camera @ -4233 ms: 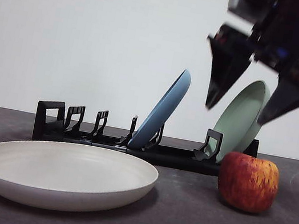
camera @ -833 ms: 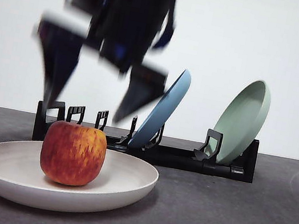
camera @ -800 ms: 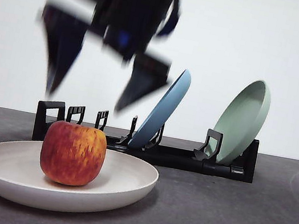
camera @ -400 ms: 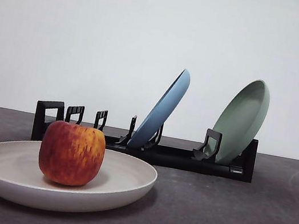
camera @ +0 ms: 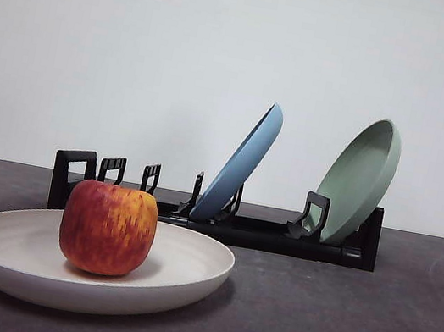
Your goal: Take the yellow plate from the plate rack,put the plate on the table,take the apple from the table,put the apple in the plate
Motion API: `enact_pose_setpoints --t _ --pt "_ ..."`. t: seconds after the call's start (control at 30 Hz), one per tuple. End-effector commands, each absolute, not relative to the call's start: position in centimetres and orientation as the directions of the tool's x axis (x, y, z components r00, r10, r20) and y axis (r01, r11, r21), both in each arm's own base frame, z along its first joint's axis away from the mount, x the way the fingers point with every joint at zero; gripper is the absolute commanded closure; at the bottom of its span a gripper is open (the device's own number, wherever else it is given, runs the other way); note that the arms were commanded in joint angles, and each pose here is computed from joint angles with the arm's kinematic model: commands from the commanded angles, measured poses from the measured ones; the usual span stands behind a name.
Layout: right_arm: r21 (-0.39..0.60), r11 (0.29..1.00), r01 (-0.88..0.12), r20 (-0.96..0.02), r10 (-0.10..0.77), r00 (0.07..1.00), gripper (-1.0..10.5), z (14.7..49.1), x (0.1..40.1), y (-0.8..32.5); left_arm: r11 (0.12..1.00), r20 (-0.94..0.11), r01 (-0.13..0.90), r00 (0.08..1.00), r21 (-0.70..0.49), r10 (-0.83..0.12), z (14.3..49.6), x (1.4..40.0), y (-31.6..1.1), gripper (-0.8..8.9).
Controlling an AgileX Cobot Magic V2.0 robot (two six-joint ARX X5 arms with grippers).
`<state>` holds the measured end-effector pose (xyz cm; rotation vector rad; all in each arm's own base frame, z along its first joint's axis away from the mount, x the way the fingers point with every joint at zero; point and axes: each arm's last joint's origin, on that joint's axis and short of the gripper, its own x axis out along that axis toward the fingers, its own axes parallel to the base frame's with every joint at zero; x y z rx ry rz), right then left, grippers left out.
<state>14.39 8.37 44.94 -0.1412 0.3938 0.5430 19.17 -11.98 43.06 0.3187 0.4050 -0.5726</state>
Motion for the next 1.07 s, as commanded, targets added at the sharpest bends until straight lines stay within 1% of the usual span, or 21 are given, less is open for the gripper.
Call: enact_pose_setpoints --t 0.03,0.17,0.37,0.53,0.7,0.77,0.87,0.97,1.07 --pt "-0.029 0.849 -0.528 -0.390 0.477 0.788 9.6 42.8 14.2 8.3 0.837 -0.437 0.527 0.794 0.147 -0.423 42.0 19.4 -10.7 8.22" --pt "0.007 0.857 -0.515 -0.362 0.482 0.798 9.6 39.2 13.6 7.9 0.864 -0.397 0.483 0.827 0.142 -0.397 40.0 18.2 -9.1 8.22" --pt "0.061 0.867 -0.495 -0.344 0.484 0.805 9.6 33.1 12.5 7.3 0.888 -0.324 0.443 0.863 0.121 -0.387 35.8 14.8 -7.1 8.22" --pt "0.088 0.870 -0.485 -0.341 0.484 0.806 9.6 29.8 11.5 6.7 0.908 -0.279 0.413 0.883 0.077 -0.378 32.8 12.5 -6.0 8.22" --pt "0.085 0.870 -0.486 -0.349 0.483 0.803 9.5 29.3 11.3 6.6 0.911 -0.264 0.409 0.887 0.062 -0.380 32.0 11.5 -5.5 8.22" --pt "0.114 0.872 -0.477 -0.351 0.484 0.801 9.5 29.3 11.3 6.6 0.910 -0.282 0.410 0.881 0.058 -0.379 31.9 11.5 -5.5 8.21" --pt "0.202 0.875 -0.441 -0.360 0.485 0.797 9.5 29.2 11.3 6.6 0.909 -0.317 0.412 0.871 0.060 -0.374 31.5 11.5 -5.5 8.16" --pt "0.233 0.874 -0.426 -0.361 0.484 0.797 9.5 29.2 11.3 6.6 0.908 -0.356 0.414 0.859 0.061 -0.368 31.1 11.6 -5.6 8.16" --pt "0.232 0.875 -0.425 -0.361 0.483 0.797 9.5 29.2 11.3 6.6 0.908 -0.377 0.415 0.852 0.062 -0.364 30.9 12.0 -5.7 8.16"
